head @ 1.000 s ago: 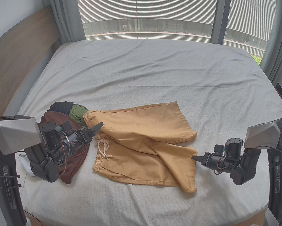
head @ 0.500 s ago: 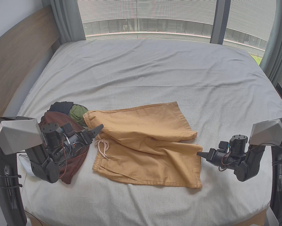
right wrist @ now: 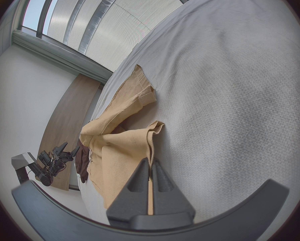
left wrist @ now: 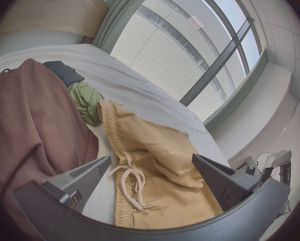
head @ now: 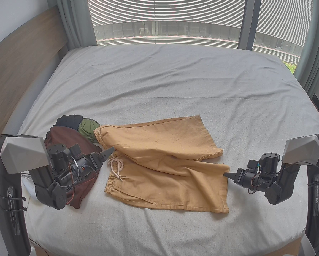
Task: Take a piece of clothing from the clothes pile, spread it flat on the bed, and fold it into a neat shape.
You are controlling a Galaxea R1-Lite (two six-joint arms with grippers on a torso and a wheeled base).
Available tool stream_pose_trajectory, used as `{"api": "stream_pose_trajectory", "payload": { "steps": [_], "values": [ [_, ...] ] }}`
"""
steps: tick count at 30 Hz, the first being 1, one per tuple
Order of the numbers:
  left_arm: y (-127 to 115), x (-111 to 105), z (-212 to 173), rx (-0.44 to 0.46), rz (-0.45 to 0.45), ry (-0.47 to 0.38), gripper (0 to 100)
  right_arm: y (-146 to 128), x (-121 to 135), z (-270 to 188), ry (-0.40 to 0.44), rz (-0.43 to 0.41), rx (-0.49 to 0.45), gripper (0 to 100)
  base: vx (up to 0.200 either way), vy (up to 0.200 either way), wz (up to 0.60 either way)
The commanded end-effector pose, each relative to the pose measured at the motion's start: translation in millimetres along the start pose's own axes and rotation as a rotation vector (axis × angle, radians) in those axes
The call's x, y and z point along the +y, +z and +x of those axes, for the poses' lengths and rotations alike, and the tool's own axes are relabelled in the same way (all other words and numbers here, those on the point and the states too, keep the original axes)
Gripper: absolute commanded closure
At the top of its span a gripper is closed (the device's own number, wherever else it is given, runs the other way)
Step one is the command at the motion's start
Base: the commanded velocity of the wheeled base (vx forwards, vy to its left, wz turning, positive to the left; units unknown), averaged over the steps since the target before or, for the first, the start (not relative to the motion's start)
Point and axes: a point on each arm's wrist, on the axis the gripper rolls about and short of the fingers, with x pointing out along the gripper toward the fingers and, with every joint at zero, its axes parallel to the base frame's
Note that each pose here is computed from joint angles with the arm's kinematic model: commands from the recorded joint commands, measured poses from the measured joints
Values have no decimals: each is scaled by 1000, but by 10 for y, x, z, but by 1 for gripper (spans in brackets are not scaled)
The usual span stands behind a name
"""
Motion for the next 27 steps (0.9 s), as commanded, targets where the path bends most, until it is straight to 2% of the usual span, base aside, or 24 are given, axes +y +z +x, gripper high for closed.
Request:
{"api": "stream_pose_trajectory", "payload": {
  "steps": [1,2,3,7,12,14,21,27],
  "values": [
    [-61,42,-16,24,-10,10,0,-21,0,3,0,0,7,100,0,0,0],
    [-61,42,-16,24,-10,10,0,-21,0,3,0,0,7,100,0,0,0],
    [-87,56,-48,38,-16,16,0,-26,9,-4,0,-6,9,0,0,0,0],
    [-143,88,-166,73,-24,43,0,12,39,-53,5,-15,-6,0,0,0,0],
    [-231,169,-309,136,8,53,0,152,133,-170,25,-33,-45,0,0,0,0],
    [-342,254,-424,193,15,79,0,227,168,-214,54,-38,-57,0,0,0,0],
    [-379,310,-442,208,-1,90,0,257,165,-236,52,-41,-71,0,0,0,0],
    [-508,341,-445,252,-27,103,0,267,191,-242,57,-48,-74,0,0,0,0]
  ]
}}
